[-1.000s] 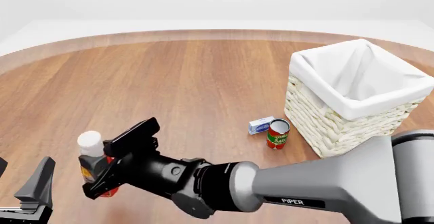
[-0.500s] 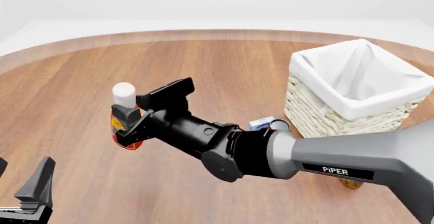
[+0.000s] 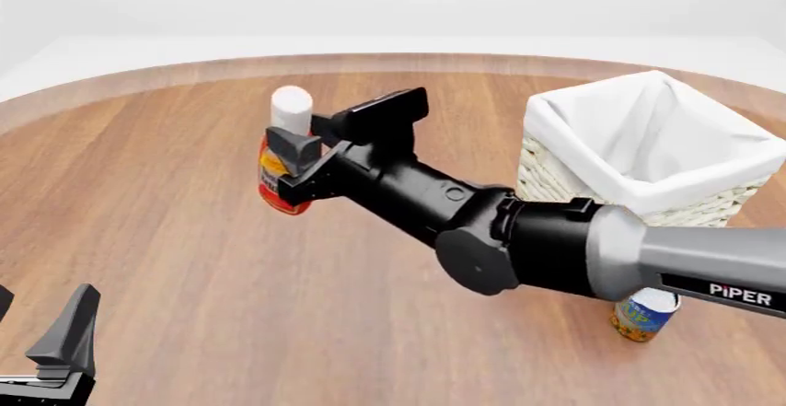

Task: Pick up the ketchup, and put it in the basket.

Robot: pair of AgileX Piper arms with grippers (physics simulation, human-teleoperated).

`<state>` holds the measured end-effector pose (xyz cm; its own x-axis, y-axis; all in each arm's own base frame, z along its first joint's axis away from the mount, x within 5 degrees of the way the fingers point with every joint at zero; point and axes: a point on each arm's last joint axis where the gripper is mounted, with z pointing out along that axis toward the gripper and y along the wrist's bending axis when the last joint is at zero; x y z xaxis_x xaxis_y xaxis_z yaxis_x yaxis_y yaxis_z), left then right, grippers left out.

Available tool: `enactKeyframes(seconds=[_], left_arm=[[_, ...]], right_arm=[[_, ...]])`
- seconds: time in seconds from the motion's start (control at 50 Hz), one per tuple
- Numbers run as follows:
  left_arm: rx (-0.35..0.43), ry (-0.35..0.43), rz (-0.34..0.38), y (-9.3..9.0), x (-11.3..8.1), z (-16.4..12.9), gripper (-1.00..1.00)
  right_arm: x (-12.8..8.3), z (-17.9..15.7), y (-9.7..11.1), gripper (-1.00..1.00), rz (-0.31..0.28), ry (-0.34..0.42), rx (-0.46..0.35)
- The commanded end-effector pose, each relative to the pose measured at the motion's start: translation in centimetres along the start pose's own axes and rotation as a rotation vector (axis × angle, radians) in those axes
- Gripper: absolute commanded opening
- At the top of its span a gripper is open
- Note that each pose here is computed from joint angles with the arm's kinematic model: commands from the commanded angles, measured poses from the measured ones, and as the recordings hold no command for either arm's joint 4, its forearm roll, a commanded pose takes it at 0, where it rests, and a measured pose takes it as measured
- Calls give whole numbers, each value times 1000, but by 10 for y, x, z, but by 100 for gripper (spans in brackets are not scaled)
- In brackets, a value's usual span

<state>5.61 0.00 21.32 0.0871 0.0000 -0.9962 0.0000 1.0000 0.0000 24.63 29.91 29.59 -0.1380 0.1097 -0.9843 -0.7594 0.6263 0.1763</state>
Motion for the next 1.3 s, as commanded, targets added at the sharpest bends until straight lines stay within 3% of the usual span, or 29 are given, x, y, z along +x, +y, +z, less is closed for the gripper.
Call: enactKeyframes(seconds=[0.02, 0.76, 1.08, 1.3], left_arm=[[0, 0, 0, 0, 0, 0, 100], [0, 0, 0, 0, 0, 0, 100], [0, 0, 0, 0, 0, 0, 100], [0, 0, 0, 0, 0, 0, 100]], right_arm=[[-25, -24, -13, -100, -1, -63, 37], [-68, -80, -35, -100, -41, -174, 124], [-87, -101, -55, -100, -66, -226, 204], [-90, -123, -66, -100, -71, -240, 262]])
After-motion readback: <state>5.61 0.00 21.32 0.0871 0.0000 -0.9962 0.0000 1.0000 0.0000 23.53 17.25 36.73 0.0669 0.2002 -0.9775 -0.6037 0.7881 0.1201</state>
